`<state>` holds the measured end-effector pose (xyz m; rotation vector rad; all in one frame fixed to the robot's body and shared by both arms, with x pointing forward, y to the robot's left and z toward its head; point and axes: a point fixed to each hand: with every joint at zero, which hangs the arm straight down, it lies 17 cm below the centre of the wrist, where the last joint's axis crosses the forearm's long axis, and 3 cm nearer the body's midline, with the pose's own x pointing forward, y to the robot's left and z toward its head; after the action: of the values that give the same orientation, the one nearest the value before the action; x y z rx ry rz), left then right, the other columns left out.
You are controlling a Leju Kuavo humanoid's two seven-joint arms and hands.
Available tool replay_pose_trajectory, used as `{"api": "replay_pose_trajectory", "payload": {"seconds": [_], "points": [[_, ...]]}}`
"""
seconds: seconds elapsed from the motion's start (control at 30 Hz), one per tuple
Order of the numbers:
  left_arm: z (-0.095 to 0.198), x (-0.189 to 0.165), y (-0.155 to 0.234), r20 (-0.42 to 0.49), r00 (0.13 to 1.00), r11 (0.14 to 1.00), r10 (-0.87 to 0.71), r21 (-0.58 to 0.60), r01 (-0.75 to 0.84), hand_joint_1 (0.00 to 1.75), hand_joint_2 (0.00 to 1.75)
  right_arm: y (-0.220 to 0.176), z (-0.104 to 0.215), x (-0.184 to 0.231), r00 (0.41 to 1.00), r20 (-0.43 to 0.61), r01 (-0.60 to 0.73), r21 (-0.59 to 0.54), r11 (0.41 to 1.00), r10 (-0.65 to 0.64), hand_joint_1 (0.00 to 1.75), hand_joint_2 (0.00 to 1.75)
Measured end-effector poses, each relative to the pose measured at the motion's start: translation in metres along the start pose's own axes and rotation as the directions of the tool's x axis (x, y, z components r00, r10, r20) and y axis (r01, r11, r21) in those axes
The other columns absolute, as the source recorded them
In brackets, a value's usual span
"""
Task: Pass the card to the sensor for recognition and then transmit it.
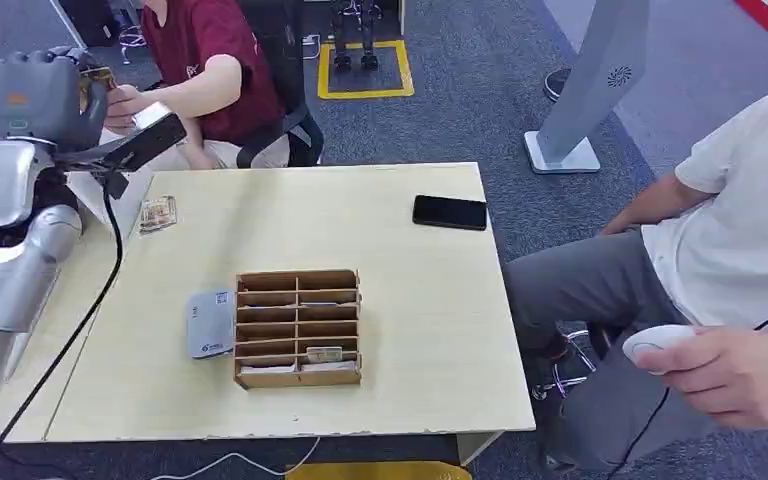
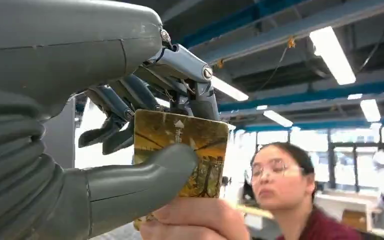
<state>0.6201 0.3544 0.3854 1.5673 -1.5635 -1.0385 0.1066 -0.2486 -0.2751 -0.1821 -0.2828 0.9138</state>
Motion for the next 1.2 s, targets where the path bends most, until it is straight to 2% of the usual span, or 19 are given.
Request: {"api": "replay_pose_trajectory", "payload": {"seconds": [0.2,0.23,0.27,0.43,0.47,0.77,0.93,1.0,1.03,1.2], "points": [[0.005,0.007,-0.044,-0.025,1.000,0.996,0.006,-0.094,-0.008,1.75,1.75,-0.001,0.000,0.002,1.000,0.000,-0.008,-0.002,1.000,0.008,0.00,1.75],[0.006,0.008,-0.050,-0.026,1.000,0.995,0.008,-0.104,-0.010,1.31,1.75,-0.001,0.000,0.001,1.000,-0.001,-0.008,-0.002,1.000,0.008,0.00,1.75],[0.007,0.010,-0.054,-0.023,1.000,0.993,0.009,-0.114,-0.011,0.07,1.75,-0.001,0.000,0.001,1.000,-0.001,-0.008,-0.003,1.000,0.008,0.00,1.75],[0.009,0.018,-0.060,-0.008,1.000,0.993,0.015,-0.119,-0.016,0.07,1.75,-0.001,0.000,0.001,1.000,-0.001,-0.009,-0.003,1.000,0.009,0.00,1.75],[0.009,0.019,-0.062,-0.009,1.000,0.992,0.016,-0.121,-0.017,0.00,1.75,-0.001,0.000,0.001,1.000,-0.001,-0.009,-0.003,1.000,0.009,0.00,1.75],[0.010,0.022,-0.065,-0.001,1.000,0.992,0.027,-0.124,-0.026,0.00,1.75,-0.001,0.000,0.002,1.000,0.004,-0.008,-0.005,1.000,0.008,0.00,1.75],[0.014,0.012,-0.059,0.007,1.000,0.997,0.022,-0.069,-0.022,0.00,1.75,-0.001,0.000,0.001,1.000,0.004,-0.003,-0.008,1.000,0.003,0.00,1.75],[0.030,0.004,-0.060,0.025,0.999,1.000,0.023,-0.015,-0.023,0.00,1.75,-0.002,0.000,0.001,1.000,0.007,0.010,-0.021,1.000,-0.010,0.00,1.75],[0.048,-0.003,-0.064,0.030,0.999,1.000,0.025,0.016,-0.026,0.00,1.75,-0.001,0.000,0.001,1.000,0.009,0.021,-0.027,0.999,-0.020,0.00,1.75],[0.170,-0.053,-0.093,-0.011,0.999,0.996,0.051,0.067,-0.051,0.00,1.75,0.013,0.003,-0.013,0.998,-0.015,0.059,-0.023,0.998,-0.060,0.00,1.75]]}}
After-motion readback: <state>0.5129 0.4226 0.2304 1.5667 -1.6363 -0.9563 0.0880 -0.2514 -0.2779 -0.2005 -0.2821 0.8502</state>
